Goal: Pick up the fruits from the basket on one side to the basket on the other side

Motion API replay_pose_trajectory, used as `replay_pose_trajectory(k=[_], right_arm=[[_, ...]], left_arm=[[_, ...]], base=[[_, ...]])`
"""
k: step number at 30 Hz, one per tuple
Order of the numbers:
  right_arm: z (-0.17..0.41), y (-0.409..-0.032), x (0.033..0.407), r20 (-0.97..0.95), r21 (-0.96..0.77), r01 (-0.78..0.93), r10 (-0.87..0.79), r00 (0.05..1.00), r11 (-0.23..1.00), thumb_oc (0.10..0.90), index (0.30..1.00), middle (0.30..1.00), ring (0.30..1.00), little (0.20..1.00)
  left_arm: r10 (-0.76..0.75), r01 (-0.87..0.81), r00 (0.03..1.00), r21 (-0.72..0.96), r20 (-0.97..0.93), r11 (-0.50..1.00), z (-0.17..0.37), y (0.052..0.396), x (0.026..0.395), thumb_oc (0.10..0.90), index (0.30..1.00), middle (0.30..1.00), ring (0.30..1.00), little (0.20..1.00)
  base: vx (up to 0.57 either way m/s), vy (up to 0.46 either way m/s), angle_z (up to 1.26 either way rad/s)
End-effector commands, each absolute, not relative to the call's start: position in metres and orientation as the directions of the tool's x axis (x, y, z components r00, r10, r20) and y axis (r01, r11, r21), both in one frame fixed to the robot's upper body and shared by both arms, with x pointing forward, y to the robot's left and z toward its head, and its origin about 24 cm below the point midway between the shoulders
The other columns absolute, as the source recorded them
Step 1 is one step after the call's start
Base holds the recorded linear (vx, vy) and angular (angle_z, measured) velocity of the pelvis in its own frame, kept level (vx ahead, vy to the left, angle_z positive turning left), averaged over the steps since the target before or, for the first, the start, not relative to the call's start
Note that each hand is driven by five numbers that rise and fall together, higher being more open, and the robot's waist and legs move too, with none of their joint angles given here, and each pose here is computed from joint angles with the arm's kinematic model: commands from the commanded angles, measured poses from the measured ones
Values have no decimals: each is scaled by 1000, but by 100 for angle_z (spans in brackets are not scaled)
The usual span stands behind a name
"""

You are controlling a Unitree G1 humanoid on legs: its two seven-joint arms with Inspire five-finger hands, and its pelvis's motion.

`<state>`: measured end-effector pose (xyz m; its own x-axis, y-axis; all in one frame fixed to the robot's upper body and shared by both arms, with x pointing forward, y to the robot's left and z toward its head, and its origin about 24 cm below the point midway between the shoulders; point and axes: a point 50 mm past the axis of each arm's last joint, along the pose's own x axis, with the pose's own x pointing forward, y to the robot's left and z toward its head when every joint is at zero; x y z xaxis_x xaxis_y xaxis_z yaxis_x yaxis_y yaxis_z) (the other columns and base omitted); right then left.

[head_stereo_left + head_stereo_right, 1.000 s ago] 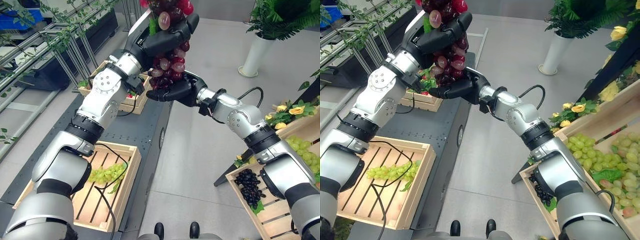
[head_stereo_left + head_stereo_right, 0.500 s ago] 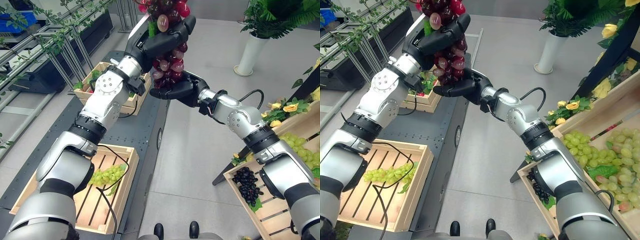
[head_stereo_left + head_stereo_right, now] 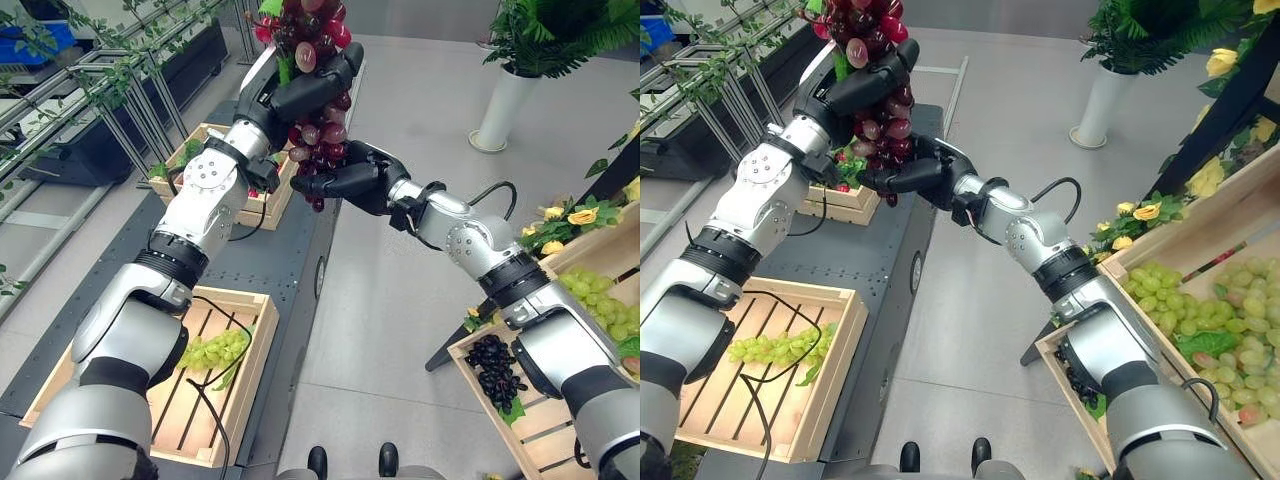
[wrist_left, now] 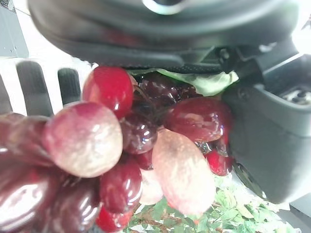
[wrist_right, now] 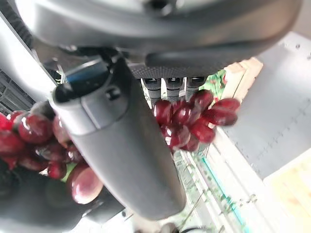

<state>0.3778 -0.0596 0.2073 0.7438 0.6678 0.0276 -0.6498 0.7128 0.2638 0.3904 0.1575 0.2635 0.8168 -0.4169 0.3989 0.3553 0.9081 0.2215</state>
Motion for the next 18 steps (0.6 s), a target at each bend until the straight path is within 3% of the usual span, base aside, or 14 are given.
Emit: replay_pose_trajectory(k=[1, 18], right_arm=[[244, -45, 378, 257, 361, -692, 646, 719, 625, 800, 900, 900, 900, 900], [245, -8, 365, 300, 476, -737, 699, 649, 479, 800, 900, 900, 900, 900]], left_arm=[[-331, 287, 772, 168, 542, 943, 288, 172, 390, 400, 300, 300, 300, 300], [-490, 450, 694, 213, 527, 867, 281, 127, 384, 400, 300, 300, 300, 300]], base=[[0, 0, 0], [0, 0, 0]])
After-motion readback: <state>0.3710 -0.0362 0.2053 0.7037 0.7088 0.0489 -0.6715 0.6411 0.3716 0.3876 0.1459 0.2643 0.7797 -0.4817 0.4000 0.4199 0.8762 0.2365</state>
